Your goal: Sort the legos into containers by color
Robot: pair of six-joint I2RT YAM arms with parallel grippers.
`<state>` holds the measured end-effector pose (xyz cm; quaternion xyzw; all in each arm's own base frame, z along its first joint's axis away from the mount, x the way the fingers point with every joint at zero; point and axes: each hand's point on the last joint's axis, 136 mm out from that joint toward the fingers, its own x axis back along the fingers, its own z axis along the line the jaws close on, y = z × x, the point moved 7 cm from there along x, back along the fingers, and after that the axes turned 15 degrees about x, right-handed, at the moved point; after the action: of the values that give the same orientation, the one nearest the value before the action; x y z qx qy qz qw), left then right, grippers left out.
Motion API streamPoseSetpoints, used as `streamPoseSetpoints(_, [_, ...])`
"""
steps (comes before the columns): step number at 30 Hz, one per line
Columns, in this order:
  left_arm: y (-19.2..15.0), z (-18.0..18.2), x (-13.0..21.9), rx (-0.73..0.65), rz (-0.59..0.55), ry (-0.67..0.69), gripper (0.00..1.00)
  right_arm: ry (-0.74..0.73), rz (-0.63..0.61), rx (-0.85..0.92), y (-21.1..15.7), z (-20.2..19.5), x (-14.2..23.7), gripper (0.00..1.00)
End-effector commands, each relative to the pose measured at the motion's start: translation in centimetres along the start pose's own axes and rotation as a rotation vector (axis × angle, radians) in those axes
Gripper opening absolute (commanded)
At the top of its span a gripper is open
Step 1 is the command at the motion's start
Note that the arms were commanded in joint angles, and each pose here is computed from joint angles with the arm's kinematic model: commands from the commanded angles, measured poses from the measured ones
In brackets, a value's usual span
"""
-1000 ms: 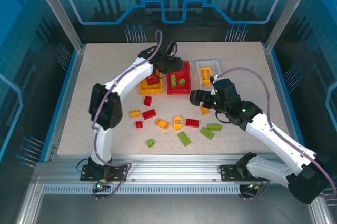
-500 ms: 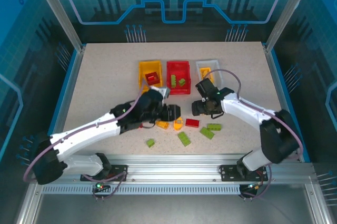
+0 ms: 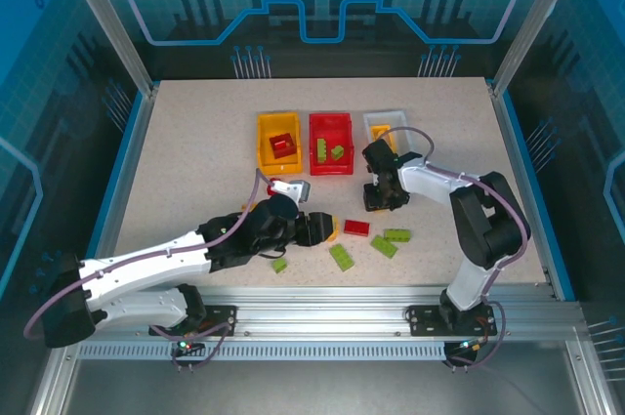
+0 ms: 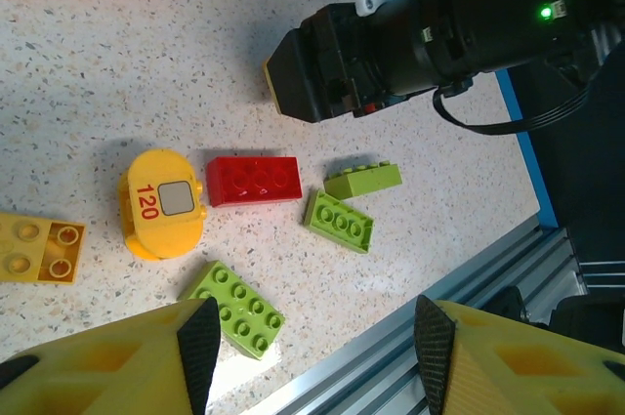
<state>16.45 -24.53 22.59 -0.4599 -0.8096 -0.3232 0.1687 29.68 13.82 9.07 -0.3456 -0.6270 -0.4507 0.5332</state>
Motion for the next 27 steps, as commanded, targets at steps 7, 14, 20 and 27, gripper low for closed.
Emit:
streamPoseSetpoints(7, [1.8,-3.5,0.4,-0.043,-0.079,-0.064,0.59,-0.112,-0.212,-0.056,2.1,-2.8,6.6,0.26])
streamPoseSetpoints(14, [3.1,-6.2,-0.4,-0.104,-0.121,-0.075,0.6,-0.162,-0.233,-0.128,7.8,-7.3,8.1,0.26])
streamPoseSetpoints(20, [3.6,-7.3,-1.1,-0.124,-0.129,-0.075,0.61,-0.282,-0.171,-0.125,13.1,-9.4,6.6,0.29])
streamPoseSetpoints(27, [3.3,-6.7,-1.2,-0.124,-0.117,-0.064,0.61,-0.316,-0.132,-0.126,16.5,-10.1,4.3,0.35])
